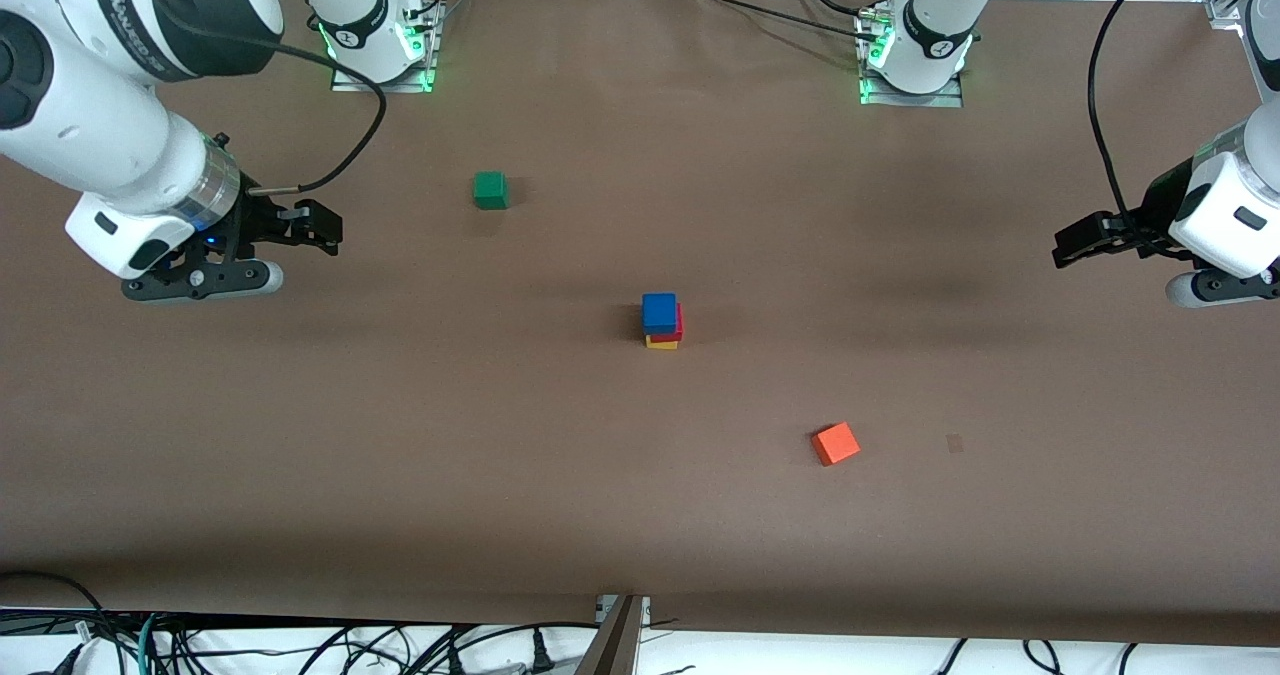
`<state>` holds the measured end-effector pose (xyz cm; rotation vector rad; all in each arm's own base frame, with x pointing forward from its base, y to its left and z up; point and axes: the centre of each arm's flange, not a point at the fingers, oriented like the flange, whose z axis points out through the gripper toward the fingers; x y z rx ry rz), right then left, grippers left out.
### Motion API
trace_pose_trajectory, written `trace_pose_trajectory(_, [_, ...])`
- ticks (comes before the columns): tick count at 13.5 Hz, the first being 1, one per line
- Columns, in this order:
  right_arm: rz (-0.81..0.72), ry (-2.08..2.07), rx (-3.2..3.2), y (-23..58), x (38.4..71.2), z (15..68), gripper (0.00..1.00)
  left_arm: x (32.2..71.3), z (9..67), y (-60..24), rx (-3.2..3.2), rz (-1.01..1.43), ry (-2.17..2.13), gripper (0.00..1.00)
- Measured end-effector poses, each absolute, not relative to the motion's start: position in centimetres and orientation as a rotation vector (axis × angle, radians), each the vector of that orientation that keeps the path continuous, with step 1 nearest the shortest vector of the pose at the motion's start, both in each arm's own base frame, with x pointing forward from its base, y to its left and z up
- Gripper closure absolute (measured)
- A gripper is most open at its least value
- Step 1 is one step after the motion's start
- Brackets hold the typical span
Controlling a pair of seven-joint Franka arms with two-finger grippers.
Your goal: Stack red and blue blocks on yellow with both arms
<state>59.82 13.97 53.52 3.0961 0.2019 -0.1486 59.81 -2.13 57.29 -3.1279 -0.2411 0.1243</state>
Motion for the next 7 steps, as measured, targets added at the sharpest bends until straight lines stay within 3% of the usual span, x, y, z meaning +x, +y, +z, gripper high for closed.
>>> trace_pose_trajectory(7, [-0.101,0.229,3.112,12.7,58.2,54.5,0.00,59.8,57.3,-2.1,-3.128,0.124,-0.241,0.00])
